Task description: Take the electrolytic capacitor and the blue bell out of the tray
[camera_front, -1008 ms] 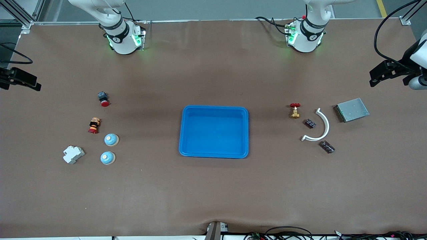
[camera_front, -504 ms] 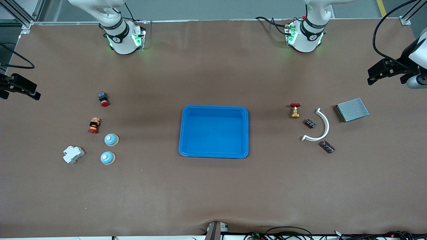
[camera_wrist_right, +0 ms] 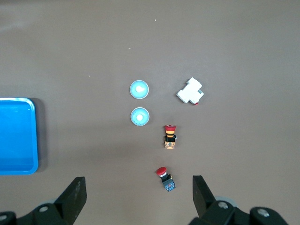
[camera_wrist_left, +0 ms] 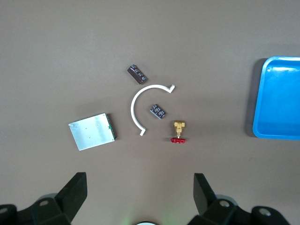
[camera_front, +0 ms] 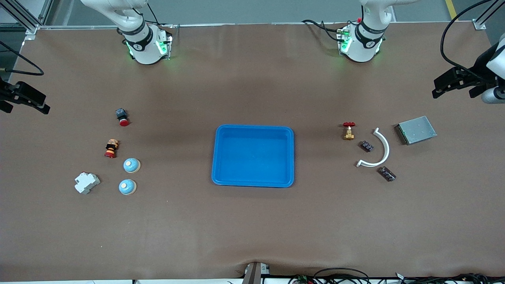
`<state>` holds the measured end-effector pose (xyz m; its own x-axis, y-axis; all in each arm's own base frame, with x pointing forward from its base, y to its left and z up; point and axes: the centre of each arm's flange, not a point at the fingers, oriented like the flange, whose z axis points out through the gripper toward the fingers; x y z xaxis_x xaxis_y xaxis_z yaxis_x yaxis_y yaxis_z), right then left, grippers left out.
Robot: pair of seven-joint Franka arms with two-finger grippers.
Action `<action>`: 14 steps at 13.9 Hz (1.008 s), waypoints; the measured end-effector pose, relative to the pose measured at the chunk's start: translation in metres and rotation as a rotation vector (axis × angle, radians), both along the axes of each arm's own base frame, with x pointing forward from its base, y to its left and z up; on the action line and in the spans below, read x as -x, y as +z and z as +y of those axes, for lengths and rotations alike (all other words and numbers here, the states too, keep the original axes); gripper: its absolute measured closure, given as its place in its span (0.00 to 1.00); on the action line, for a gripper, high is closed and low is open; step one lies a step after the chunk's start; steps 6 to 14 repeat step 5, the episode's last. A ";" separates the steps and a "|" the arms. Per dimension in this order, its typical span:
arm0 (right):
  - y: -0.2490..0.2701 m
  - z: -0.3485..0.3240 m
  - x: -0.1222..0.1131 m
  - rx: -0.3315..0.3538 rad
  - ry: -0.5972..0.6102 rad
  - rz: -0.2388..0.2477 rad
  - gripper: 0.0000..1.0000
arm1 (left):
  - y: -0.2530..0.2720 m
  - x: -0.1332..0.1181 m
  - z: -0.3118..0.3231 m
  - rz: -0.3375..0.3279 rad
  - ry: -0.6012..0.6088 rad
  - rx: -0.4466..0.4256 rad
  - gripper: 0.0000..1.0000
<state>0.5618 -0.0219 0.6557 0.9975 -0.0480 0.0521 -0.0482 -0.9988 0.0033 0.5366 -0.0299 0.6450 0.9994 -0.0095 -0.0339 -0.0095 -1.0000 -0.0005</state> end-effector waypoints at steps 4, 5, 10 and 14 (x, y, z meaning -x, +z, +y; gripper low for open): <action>0.000 0.000 0.000 0.000 0.000 0.003 0.00 | 0.010 0.000 0.000 -0.022 -0.001 -0.010 0.00; -0.002 0.000 0.001 -0.001 0.000 0.014 0.00 | 0.016 0.000 0.000 -0.034 -0.002 -0.010 0.00; -0.002 0.000 0.001 -0.001 0.000 0.014 0.00 | 0.016 0.000 0.000 -0.034 -0.002 -0.010 0.00; -0.002 0.000 0.001 -0.001 0.000 0.014 0.00 | 0.016 0.000 0.000 -0.034 -0.002 -0.010 0.00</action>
